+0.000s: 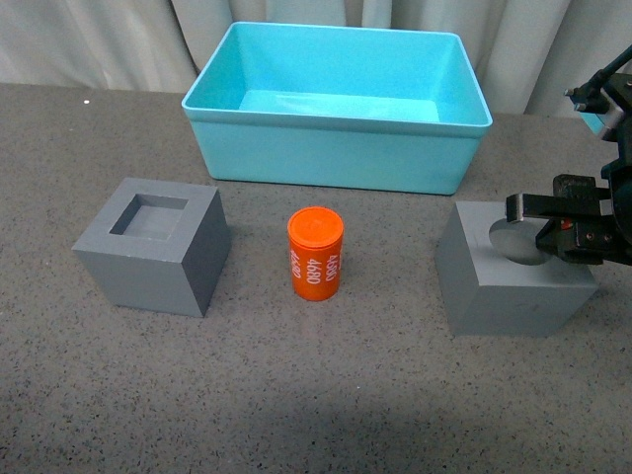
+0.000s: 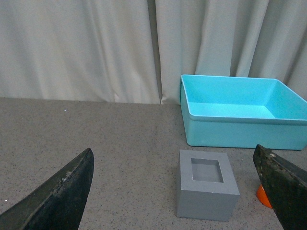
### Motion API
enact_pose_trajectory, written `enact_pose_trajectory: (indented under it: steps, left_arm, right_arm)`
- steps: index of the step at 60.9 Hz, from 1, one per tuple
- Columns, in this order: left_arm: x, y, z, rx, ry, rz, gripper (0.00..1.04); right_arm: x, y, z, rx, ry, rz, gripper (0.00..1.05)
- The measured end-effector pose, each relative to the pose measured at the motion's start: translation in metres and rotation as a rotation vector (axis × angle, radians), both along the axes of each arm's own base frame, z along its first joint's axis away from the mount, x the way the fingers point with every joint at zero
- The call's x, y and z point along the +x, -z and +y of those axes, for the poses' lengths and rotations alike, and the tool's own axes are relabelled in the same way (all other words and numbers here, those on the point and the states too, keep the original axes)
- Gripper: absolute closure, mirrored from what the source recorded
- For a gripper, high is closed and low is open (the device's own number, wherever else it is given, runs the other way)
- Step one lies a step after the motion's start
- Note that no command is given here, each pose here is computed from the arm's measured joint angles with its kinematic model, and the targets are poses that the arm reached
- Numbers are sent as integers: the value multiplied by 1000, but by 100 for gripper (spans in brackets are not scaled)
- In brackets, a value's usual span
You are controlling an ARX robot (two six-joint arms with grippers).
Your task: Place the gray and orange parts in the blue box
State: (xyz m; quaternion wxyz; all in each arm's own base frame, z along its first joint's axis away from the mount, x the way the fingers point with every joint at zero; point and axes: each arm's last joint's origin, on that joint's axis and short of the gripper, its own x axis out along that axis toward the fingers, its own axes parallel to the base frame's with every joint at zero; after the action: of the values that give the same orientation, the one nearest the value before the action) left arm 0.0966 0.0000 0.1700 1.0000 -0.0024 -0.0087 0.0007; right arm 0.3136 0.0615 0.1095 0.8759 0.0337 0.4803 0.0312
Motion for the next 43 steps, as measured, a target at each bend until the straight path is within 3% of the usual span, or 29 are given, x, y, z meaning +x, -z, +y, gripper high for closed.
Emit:
enact_pose_trajectory:
  steps: [7,21,27,43]
  left_arm:
    - [0,0,0,0,0,0,7]
    - [0,0,0,0,0,0,7]
    - [0,0,0,0,0,0,7]
    - [0,0,0,0,0,0,7]
  right_arm:
    - [-3,-14,-3,50,6,-11,87]
    - [-2,-99,-2,197,-14,-242,87]
    - [10,-119,4,220,-25,-305,87]
    - [71,-126,31,215,-29,-322,87]
